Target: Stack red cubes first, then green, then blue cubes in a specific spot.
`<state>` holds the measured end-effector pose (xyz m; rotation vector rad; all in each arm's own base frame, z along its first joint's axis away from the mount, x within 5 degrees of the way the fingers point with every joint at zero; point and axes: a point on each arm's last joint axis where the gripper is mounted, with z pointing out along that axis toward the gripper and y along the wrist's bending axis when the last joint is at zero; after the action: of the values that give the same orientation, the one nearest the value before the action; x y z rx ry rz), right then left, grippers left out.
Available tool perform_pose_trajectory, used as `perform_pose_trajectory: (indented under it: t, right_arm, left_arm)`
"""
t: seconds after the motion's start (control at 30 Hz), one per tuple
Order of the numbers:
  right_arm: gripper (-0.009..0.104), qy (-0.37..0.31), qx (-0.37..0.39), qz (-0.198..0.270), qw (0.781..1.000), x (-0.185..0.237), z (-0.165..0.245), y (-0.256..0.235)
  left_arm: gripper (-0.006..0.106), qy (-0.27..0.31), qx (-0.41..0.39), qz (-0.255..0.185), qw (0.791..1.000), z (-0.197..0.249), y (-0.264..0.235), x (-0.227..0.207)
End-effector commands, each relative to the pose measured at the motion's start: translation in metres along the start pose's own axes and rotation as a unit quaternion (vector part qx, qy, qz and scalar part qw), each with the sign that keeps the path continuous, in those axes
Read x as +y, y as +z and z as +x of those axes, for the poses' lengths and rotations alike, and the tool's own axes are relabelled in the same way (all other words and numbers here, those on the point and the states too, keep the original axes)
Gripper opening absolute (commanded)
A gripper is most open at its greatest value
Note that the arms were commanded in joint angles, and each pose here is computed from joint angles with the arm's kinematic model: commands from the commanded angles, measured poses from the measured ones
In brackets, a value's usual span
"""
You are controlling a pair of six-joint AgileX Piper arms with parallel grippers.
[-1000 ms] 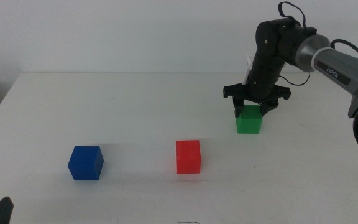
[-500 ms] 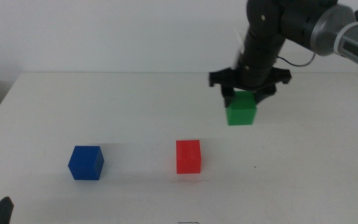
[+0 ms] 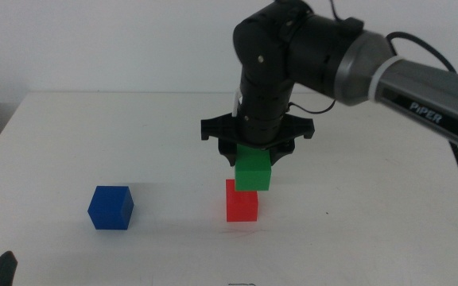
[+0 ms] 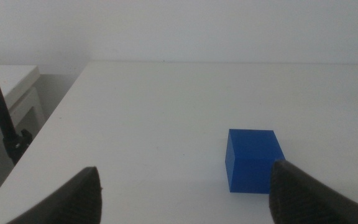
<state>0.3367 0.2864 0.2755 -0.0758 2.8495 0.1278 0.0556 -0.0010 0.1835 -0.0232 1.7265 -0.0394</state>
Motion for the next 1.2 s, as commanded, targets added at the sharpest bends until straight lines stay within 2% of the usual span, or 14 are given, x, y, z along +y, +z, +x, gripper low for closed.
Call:
perform_pose_trajectory:
  t: [0.0,0.47,1.17]
  right_arm:
    - [-0.001,0.008,-0.024,0.008,1.0,-0.004,0.001,-0.032]
    - [-0.001,-0.007,-0.031,0.001,0.999,0.014,0.006,-0.017]
    - [-0.001,-0.014,-0.05,0.001,0.999,0.017,0.001,-0.006]
  left_arm:
    - [0.09,-0.008,-0.05,0.003,0.999,-0.009,-0.002,0.0]
    - [0.09,-0.008,-0.05,0.003,0.999,-0.009,-0.002,0.0]
    - [0.09,-0.008,-0.05,0.003,0.999,-0.009,-0.002,0.0]
